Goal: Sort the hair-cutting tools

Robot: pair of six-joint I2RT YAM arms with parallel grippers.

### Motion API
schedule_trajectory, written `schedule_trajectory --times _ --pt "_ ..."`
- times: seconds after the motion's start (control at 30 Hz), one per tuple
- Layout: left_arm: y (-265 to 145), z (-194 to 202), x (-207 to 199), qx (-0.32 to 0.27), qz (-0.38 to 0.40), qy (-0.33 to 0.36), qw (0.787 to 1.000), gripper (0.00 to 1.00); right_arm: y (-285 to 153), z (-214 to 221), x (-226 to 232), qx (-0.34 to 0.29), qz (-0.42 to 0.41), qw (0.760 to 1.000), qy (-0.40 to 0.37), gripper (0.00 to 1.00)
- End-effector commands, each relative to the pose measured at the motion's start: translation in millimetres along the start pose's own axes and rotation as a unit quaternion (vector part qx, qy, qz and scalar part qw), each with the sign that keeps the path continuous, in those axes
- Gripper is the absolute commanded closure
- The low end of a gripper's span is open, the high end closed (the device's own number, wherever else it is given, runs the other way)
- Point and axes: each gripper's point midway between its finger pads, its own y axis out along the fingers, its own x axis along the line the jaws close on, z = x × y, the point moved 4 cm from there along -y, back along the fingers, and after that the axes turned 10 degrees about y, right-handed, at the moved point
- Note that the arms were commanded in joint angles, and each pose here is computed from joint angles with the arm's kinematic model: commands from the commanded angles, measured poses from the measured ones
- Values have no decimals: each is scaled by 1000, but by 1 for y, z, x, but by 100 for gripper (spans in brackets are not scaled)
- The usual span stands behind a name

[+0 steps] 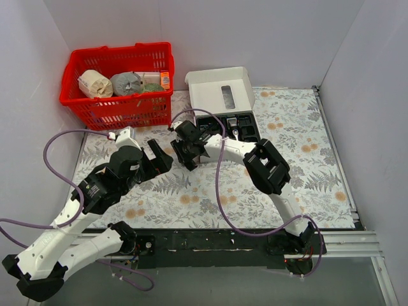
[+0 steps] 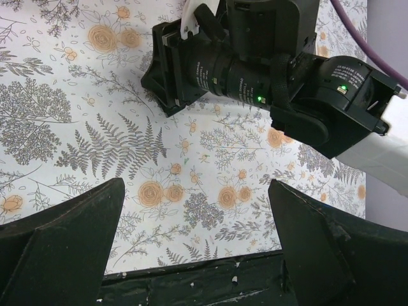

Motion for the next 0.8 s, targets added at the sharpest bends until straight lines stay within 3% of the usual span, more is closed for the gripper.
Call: schedule_trajectory --times 0.0,0.3,0.77 --pt "-2 -6 -3 -11 3 1 1000 2 -11 10 0 1 -4 1000 3 57" --pt "-4 -8 -5 -10 7 -4 1000 2 -18 37 -13 20 22 1000 3 60" --pt "-11 -7 -6 -9 22 -18 1000 2 -63 98 -36 24 131 991 -15 60"
